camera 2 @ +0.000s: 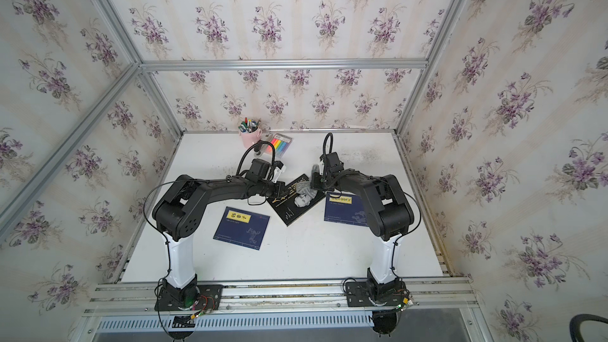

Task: Wipe the cover of the book
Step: Wipe the dirt from the cover of the book.

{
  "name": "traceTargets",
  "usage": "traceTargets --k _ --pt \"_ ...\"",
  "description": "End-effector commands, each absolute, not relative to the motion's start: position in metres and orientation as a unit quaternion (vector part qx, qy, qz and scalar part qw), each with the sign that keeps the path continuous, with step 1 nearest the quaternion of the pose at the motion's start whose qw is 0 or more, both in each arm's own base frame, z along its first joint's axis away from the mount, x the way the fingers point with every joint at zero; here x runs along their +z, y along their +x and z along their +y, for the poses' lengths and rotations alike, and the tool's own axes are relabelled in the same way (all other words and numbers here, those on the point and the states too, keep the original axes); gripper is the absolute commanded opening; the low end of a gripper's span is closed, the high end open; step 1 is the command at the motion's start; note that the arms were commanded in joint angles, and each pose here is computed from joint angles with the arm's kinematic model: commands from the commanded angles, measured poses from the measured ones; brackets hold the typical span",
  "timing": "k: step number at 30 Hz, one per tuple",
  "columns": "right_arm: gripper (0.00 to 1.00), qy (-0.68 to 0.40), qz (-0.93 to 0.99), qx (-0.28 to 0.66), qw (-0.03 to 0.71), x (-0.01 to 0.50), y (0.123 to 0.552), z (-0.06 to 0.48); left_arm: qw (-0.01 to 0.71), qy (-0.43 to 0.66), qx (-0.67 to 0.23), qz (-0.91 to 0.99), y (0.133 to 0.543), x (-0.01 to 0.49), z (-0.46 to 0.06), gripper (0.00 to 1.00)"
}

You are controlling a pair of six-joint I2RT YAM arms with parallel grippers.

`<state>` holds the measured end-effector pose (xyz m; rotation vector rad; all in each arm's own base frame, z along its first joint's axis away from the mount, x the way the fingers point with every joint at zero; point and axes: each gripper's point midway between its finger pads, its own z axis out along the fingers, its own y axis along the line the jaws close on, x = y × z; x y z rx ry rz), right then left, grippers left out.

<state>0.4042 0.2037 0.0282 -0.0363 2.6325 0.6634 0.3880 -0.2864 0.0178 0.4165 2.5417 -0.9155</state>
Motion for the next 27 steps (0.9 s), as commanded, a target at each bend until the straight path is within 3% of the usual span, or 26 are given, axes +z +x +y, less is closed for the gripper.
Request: traceTargets --k 1,16,27 --pt "0.0 -0.004 0.96 0.203 0.193 0.02 0.388 0.185 0.107 0.115 -0.233 0.96 0.351 -0.03 -0.246 0.0" --pt "0.0 0.011 0.965 0.188 0.185 0.016 0.326 0.157 0.107 0.114 -0.235 0.959 0.352 -0.031 -0.246 0.0" --pt "0.0 -0.003 0.957 0.204 0.204 0.043 0.353 0.171 0.129 0.113 -0.255 0.952 0.355 -0.002 -0.251 0.0"
